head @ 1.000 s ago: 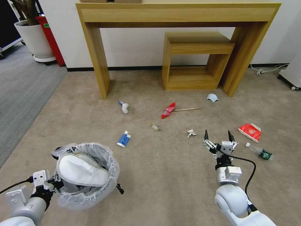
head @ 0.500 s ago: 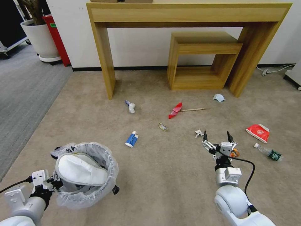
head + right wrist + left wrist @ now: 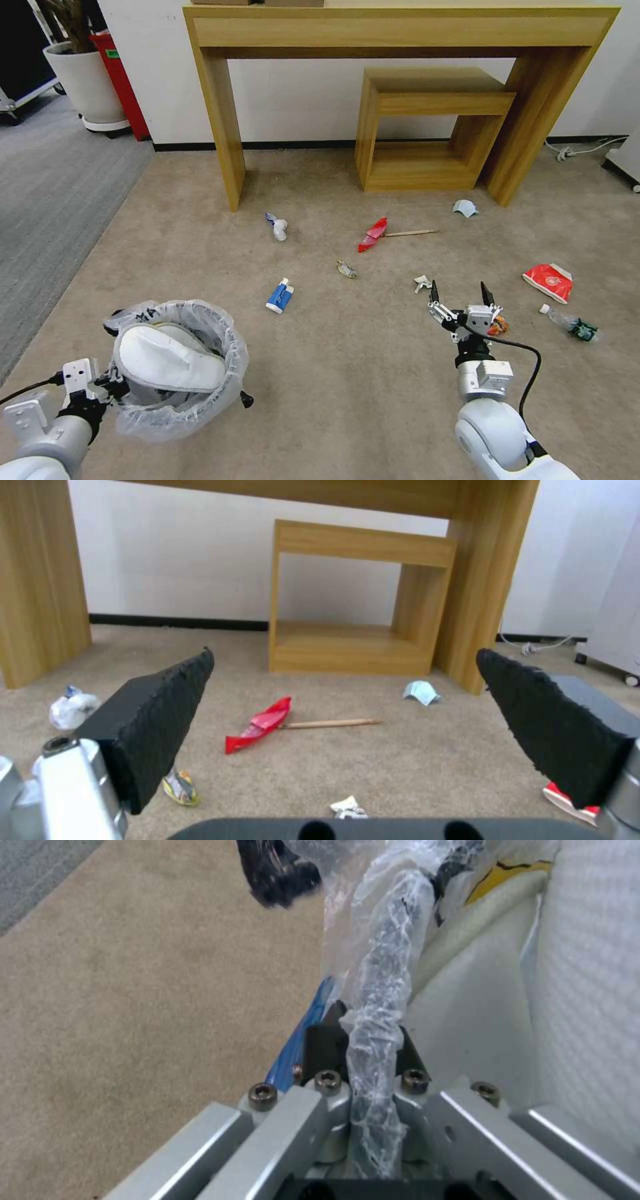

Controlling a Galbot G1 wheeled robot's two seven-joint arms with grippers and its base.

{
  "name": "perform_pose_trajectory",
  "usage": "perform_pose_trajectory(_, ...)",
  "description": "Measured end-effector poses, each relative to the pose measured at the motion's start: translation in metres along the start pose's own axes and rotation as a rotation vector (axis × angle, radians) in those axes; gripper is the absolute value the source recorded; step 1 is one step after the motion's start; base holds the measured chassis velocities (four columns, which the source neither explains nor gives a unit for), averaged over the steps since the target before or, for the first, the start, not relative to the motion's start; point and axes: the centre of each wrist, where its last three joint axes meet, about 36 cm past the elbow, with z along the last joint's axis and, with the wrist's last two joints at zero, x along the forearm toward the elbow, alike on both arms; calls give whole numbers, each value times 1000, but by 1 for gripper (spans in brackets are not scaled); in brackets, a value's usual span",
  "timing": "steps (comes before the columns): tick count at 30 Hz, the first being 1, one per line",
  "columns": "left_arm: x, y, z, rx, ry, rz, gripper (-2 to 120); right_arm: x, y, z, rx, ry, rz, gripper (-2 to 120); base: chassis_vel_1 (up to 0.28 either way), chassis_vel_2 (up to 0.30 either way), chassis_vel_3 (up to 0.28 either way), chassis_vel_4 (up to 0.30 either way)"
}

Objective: Pick up the trash bin and place the garbage on the floor into it.

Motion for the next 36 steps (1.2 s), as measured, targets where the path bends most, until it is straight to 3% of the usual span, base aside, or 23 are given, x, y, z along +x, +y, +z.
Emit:
perform_pose_trajectory(12, 2, -3, -1, 1, 9, 9, 1, 2, 0, 0, 2, 5, -5, 100, -10, 13, 17, -7)
perform_pose_trajectory(36, 5, -1, -9, 0, 22, 15, 1, -3, 6, -3, -8, 18, -21, 100, -97, 95, 95, -93)
